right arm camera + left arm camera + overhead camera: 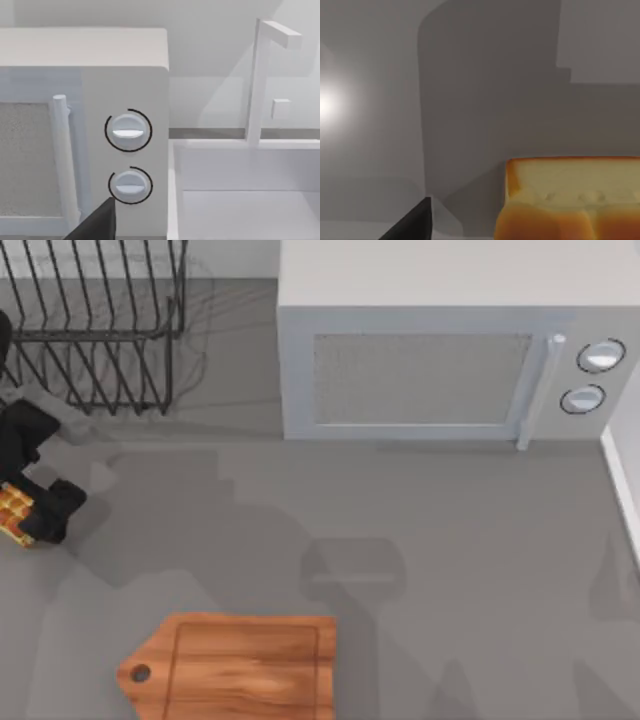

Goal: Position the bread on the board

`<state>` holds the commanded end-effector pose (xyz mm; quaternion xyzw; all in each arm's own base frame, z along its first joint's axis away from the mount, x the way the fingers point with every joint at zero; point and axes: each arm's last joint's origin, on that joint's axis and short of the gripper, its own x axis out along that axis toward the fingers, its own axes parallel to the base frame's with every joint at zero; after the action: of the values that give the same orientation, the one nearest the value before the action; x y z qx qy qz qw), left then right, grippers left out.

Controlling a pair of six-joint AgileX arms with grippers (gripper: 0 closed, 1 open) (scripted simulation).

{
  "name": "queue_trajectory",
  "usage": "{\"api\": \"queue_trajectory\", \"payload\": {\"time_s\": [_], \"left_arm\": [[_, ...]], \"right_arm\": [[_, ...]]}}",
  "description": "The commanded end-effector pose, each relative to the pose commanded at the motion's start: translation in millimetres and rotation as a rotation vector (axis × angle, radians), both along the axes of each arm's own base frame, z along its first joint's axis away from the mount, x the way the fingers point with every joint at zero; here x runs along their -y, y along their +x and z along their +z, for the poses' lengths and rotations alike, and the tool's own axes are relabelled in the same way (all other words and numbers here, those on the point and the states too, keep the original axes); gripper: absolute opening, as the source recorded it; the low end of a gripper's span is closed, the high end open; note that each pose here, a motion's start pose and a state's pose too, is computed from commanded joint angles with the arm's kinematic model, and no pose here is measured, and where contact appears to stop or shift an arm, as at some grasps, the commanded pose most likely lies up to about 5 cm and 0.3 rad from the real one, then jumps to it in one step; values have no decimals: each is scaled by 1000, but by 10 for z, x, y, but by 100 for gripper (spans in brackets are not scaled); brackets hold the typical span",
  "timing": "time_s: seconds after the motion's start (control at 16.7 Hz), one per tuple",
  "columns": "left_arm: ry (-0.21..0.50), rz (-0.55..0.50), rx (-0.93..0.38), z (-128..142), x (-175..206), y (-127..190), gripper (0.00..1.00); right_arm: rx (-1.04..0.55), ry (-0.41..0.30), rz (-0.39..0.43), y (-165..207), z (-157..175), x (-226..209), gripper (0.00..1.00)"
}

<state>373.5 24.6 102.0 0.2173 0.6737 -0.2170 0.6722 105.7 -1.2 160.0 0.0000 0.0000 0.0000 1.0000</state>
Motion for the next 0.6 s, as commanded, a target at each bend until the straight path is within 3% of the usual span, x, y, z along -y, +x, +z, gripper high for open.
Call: {"api": "queue_trajectory", "payload": {"time_s": [0.6], "left_arm": [[0, 0, 0, 0, 0, 0, 17]], "right_arm": [[0, 0, 0, 0, 0, 0, 100]]}}
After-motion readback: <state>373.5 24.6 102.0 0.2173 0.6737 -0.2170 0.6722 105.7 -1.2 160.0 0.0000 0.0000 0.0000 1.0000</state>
